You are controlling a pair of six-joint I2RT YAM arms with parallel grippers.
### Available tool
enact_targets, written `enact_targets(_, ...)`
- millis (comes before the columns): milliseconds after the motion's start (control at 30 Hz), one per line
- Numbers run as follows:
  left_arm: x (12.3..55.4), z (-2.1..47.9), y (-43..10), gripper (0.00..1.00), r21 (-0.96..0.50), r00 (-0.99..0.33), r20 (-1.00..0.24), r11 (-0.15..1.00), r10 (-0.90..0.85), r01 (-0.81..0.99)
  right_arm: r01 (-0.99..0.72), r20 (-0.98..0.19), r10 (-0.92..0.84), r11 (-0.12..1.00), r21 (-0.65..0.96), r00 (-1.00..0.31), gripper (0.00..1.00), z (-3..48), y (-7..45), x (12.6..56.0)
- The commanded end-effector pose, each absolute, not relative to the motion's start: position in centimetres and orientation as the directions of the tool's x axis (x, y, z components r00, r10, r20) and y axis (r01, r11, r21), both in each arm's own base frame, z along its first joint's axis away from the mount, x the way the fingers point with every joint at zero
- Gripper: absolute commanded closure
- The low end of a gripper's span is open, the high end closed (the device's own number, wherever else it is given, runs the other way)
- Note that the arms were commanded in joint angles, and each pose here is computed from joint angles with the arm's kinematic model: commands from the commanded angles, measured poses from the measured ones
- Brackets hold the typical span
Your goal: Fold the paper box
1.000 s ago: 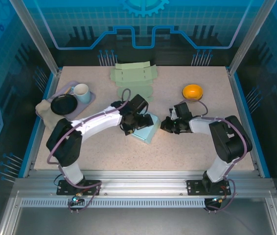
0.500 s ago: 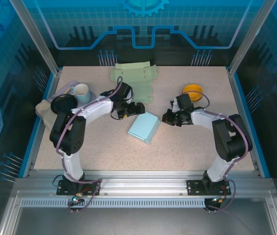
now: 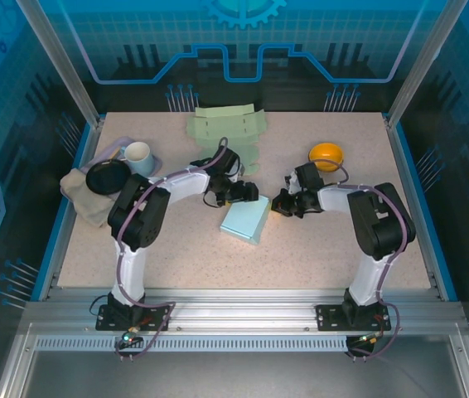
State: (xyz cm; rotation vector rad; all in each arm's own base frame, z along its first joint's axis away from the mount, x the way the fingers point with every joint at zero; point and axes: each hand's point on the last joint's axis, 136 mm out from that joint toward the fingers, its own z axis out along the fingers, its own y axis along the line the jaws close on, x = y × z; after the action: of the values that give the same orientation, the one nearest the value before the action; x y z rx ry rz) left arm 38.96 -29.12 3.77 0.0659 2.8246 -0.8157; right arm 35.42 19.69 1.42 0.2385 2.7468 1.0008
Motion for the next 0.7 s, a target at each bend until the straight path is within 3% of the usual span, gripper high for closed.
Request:
enact_targets(0,36.6,3.8,-34.0,0.20,-0.600,-0.975,-0.189,0.772,0.117,0.209,-0.068,-0.213,0.135,0.672,0.737,-0.968,1.00,3.3,22.2,37.0)
enact_targets(233,32.1,4.7,-40.6,0.27,-0.734,-0.957,-0.156,0.619,0.245,0.278,-0.236,-0.314,0.074,0.503,0.832,-0.947,1.00,6.8,25.1,37.8)
enact_targets(467,29.2,7.1,-45.1,0.27,-0.829,-0.942,-0.145,0.482,0.304,0.283,-0.327,-0.382,0.040,0.440,0.836,-0.923,1.00,9.0,26.6,37.7)
enact_targets(567,29.7,8.1,-45.0,0.27,-0.829,-0.948,-0.157,0.484,0.278,0.280,-0.312,-0.368,0.045,0.441,0.841,-0.929,1.00,8.6,26.6,37.7)
enact_targets(667,31.4,7.6,-43.2,0.25,-0.758,-0.960,-0.156,0.595,0.234,0.268,-0.262,-0.336,0.063,0.501,0.825,-0.940,1.00,7.6,25.6,37.8)
